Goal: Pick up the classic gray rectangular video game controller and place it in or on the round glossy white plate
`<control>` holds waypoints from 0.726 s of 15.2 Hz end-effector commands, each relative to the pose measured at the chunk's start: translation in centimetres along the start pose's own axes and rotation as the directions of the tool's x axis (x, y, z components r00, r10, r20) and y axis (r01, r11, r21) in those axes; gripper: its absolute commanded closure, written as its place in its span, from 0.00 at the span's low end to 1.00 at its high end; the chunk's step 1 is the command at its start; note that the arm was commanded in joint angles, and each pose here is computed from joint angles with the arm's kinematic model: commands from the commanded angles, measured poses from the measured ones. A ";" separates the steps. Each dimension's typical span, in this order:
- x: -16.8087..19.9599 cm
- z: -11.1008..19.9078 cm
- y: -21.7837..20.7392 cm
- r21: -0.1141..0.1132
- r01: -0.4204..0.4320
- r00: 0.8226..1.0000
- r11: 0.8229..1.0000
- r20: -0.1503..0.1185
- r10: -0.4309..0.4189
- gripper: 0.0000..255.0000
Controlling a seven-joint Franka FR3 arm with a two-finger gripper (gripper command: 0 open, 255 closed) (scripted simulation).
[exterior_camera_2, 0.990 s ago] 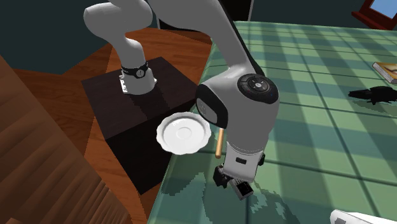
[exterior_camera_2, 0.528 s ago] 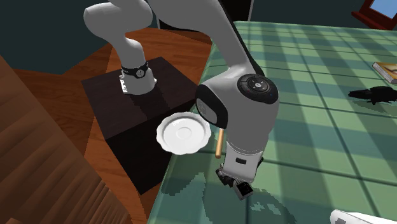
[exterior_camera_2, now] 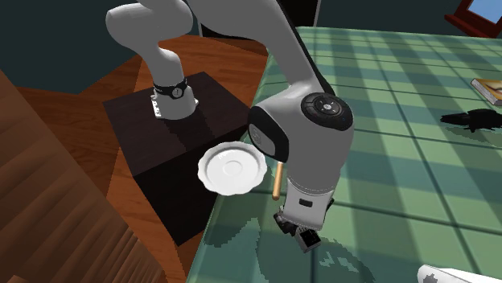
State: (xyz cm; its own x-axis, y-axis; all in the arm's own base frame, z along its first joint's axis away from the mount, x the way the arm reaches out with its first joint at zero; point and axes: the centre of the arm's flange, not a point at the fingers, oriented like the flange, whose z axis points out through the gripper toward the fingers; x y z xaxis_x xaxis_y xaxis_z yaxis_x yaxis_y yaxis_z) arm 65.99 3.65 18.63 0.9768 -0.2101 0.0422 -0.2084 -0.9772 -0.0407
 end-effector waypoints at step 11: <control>0.2 -5.6 -0.1 -0.001 -0.001 1.000 1.000 0.003 0.001 1.00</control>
State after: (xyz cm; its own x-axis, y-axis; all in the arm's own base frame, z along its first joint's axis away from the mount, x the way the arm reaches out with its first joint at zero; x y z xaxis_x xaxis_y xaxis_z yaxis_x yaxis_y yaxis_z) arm 65.83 3.47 23.79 0.9768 -0.2105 0.0391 -0.2090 -0.9771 -0.0396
